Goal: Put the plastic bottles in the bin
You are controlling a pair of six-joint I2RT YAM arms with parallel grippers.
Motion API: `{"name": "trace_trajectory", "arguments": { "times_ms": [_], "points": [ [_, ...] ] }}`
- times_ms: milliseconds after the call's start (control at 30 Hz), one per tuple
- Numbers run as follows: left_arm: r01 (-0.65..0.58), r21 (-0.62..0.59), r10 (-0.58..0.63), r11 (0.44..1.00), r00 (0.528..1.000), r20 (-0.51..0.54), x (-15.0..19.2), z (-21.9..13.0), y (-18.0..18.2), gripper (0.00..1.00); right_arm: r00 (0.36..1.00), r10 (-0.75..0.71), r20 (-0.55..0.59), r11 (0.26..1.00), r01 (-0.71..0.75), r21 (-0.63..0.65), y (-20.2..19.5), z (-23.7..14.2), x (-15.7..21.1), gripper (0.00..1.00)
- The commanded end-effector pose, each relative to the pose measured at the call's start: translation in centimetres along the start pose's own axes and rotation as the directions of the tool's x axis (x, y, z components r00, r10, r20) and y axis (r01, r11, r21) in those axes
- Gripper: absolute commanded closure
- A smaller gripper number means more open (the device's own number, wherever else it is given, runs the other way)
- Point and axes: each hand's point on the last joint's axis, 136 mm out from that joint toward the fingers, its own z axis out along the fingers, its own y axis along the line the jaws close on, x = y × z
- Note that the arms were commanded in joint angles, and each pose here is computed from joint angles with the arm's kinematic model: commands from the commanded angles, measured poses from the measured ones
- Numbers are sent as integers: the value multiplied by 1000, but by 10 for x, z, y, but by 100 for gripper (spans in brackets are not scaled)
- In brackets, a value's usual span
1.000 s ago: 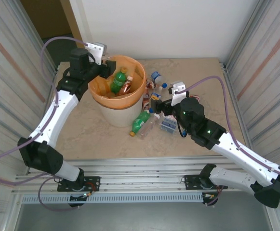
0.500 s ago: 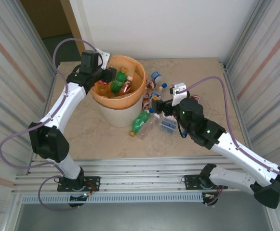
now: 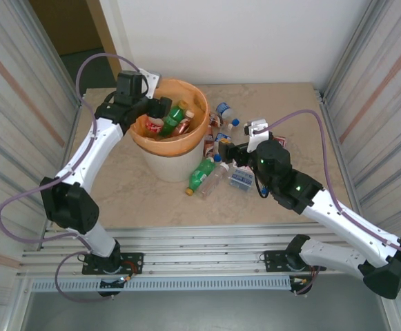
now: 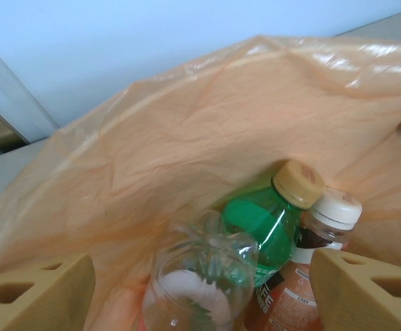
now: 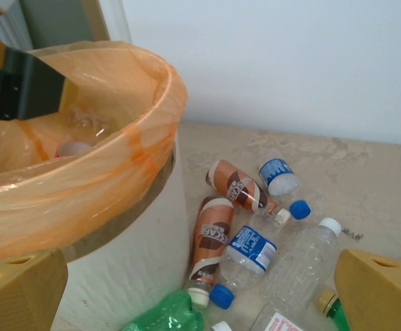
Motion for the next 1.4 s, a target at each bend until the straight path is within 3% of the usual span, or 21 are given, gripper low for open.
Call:
{"name": "trace_trajectory", "arguments": {
  "times_ms": [0, 267, 567, 667, 1100, 1367],
  "points": [
    [-2, 12, 0, 1000, 988, 154, -43, -44, -6, 17, 997, 70, -17, 995, -69, 72, -15, 2, 7, 3],
    [5, 72, -27, 997, 950, 313, -61, -99, -25, 9, 959, 216, -184, 964, -180, 195, -23, 21, 62, 2],
    [120, 62, -135, 991, 879, 458, -43, -149, -15, 1, 841, 360, -404, 926, -270, 264, -11, 28, 130, 2],
    [172, 57, -178, 983, 853, 491, -30, -157, -10, 1, 801, 387, -456, 918, -290, 269, -4, 31, 148, 0],
    [375, -3, -293, 927, 728, 620, 11, -184, 21, 1, 656, 398, -642, 917, -310, 252, 34, 57, 201, 12],
    [420, -28, -315, 907, 721, 618, 22, -177, 29, 1, 594, 403, -696, 914, -301, 273, 41, 68, 224, 15]
  ]
}}
